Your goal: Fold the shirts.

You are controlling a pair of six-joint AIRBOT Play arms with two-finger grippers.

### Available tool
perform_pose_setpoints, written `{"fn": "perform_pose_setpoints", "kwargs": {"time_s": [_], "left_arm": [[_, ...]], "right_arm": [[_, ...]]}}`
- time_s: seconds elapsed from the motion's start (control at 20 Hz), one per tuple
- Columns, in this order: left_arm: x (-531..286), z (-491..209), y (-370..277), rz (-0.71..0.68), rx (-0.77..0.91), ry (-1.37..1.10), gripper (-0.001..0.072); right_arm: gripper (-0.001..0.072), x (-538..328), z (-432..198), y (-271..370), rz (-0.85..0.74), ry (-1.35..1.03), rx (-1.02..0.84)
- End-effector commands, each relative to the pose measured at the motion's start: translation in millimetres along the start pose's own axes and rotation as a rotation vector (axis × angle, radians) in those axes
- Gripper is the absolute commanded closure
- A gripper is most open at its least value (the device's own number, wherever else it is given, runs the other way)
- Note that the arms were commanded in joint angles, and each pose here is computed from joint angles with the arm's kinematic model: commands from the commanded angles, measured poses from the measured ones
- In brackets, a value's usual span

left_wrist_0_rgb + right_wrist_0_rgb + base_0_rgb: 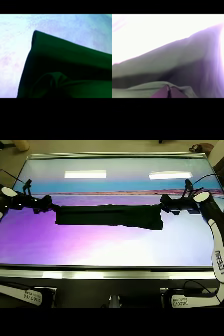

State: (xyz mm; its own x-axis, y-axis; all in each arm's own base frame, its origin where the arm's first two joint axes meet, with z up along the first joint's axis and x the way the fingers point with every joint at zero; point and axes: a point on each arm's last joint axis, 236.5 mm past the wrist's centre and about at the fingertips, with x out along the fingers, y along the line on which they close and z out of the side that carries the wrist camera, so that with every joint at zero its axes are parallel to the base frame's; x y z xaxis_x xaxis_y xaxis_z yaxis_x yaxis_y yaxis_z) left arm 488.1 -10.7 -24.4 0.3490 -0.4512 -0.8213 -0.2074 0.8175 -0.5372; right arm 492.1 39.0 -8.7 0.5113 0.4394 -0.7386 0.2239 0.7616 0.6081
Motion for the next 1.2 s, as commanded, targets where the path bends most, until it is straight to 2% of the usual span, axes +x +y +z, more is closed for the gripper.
{"fn": "perform_pose_setpoints", "kwargs": {"time_s": [0.0,0.05,0.1,0.15,0.2,0.25,0.4,0.5,0.65,0.8,0.85,0.9,0.95,1.05,1.15], "left_arm": [[43.7,-0.6,-2.0,-0.041,-0.063,0.083,0.0563],[49.0,-3.5,-2.1,-0.041,-0.064,0.095,0.0341],[49.7,-3.8,-2.5,-0.041,-0.063,0.097,0.0064],[45.5,-0.9,-2.1,-0.042,-0.06,0.09,0.0007],[36.8,4.6,-1.4,-0.045,-0.055,0.078,0.0009],[25.8,8.5,-1.0,-0.051,-0.038,0.073,0.0015],[-8.8,13.3,-7.0,-0.063,0.013,0.053,0.0017],[-25.1,14.1,-21.2,-0.069,0.043,0.029,0.0018],[-45.8,5.8,-53.2,-0.085,0.11,0.016,0.0019],[-55.8,-4.5,-85.7,-0.102,0.179,0.007,0.0018],[-52.4,-10.1,-96.1,-0.109,0.201,0.018,0.0019],[-45.4,-16.7,-105.6,-0.115,0.22,0.034,0.0023],[-33.8,-25.7,-116.4,-0.121,0.242,0.057,0.0077],[1.2,-44.0,-139.0,-0.131,0.281,0.086,0.0651],[50.5,-70.8,-166.0,-0.147,0.318,0.124,0.0678]], "right_arm": [[0.0691,46.7,-1.1,-12.5,0.017,0.034,0.072],[0.0601,55.6,-7.9,-12.8,0.015,0.054,0.067],[0.0327,58.0,-9.0,-11.0,0.016,0.054,0.048],[0.0038,52.0,-8.2,-6.5,0.026,0.062,-0.011],[0.0001,38.2,-8.1,-5.6,0.025,0.085,-0.096],[0.0,21.6,-7.6,-19.7,-0.033,0.108,-0.139],[-0.0005,-6.4,-31.3,-78.1,-0.207,0.248,-0.108],[-0.0006,4.2,-55.8,-82.8,-0.184,0.352,-0.064],[-0.0006,40.2,-74.2,-55.1,-0.051,0.401,0.034],[0.0005,73.1,-85.9,-28.6,0.0,0.4,0.074],[0.0093,79.3,-88.2,-21.0,0.004,0.393,0.08],[0.0418,80.6,-87.6,-13.5,0.011,0.387,0.068],[0.0683,75.9,-83.2,-3.8,0.029,0.383,0.077],[0.0694,51.6,-68.6,24.2,0.079,0.366,0.008],[0.0695,14.5,-52.2,59.8,0.12,0.316,-0.082]]}}
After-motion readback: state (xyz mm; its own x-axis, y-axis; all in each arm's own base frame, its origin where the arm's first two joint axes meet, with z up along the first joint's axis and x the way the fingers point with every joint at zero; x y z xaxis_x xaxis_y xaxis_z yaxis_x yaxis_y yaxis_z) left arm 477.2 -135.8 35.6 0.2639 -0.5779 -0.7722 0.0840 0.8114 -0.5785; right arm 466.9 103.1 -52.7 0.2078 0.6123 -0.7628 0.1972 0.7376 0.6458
